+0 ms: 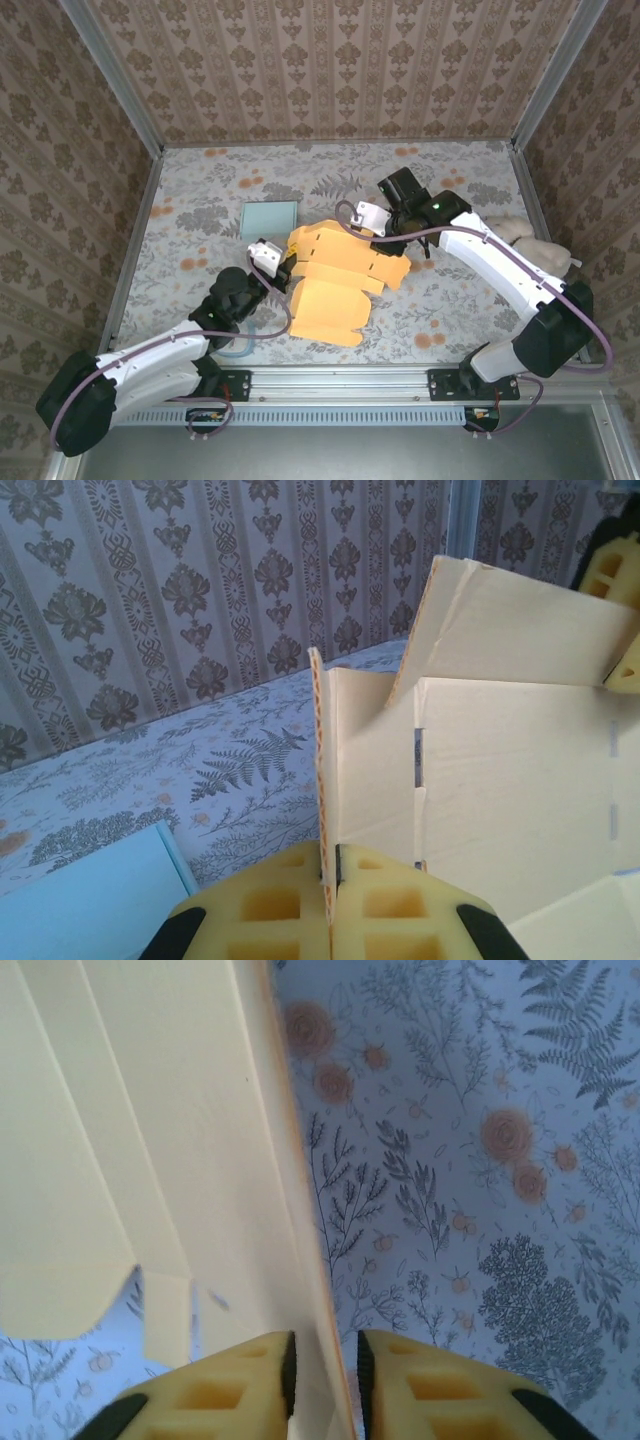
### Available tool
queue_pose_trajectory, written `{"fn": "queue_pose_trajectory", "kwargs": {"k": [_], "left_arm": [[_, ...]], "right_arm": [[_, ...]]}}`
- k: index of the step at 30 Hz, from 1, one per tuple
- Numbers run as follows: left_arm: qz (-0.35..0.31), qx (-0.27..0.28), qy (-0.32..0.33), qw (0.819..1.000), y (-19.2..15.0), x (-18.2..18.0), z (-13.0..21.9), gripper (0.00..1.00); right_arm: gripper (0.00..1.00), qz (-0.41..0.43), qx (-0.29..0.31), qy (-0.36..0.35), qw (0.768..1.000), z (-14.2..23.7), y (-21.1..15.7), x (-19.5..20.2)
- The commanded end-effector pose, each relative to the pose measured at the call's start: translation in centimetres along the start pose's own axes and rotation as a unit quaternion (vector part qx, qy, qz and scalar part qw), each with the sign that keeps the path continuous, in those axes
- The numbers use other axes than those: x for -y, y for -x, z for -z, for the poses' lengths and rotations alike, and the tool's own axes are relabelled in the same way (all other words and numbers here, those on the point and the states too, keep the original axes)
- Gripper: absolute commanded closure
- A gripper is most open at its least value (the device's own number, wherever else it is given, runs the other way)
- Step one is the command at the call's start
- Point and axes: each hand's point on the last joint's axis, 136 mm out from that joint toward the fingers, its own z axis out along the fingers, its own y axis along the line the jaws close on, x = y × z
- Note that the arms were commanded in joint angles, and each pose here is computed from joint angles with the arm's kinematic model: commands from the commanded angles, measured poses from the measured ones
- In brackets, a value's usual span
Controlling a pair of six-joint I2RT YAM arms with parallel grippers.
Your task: Fold the paper box
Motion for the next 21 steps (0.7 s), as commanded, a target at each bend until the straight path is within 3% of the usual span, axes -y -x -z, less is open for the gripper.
{"fn": "queue_pose_trajectory", "kwargs": {"k": [1, 3, 4, 6, 11, 14, 18, 21], "left_arm": [[-0.002, 0.015, 0.013, 1.000, 0.9, -0.4, 0.2, 1.00], [0.004, 0.009, 0.031, 0.999, 0.9, -1.0, 0.0, 0.96], [0.010, 0.003, 0.046, 0.999, 0.8, -1.6, -0.1, 0.89], [0.026, -0.002, 0.077, 0.997, 0.8, -2.6, 0.0, 0.81], [0.087, -0.004, 0.125, 0.988, 2.1, -4.4, 1.5, 0.52], [0.131, 0.006, 0.115, 0.985, 3.3, -4.4, 3.3, 0.52], [0.198, 0.046, 0.029, 0.979, 5.5, -2.1, 5.7, 0.60], [0.237, 0.041, -0.009, 0.971, 5.9, -0.9, 6.1, 0.66]], "right_arm": [[0.88, 0.014, -0.010, -0.005, 1.000, 1.0, 0.1, -0.3], [0.95, 0.018, -0.010, -0.013, 1.000, 1.3, 0.3, -0.5], [0.97, 0.020, -0.013, -0.017, 1.000, 1.5, 0.5, -0.6], [0.99, 0.026, -0.021, -0.022, 0.999, 1.5, 0.6, -1.0], [1.00, 0.012, -0.036, -0.030, 0.999, 0.9, 0.8, -1.4], [1.00, -0.005, -0.037, -0.033, 0.999, 0.7, 0.8, -1.3], [1.00, -0.014, -0.037, -0.041, 0.998, 0.4, 0.6, -1.2], [1.00, -0.013, -0.028, -0.044, 0.999, 0.5, 0.6, -1.3]]}}
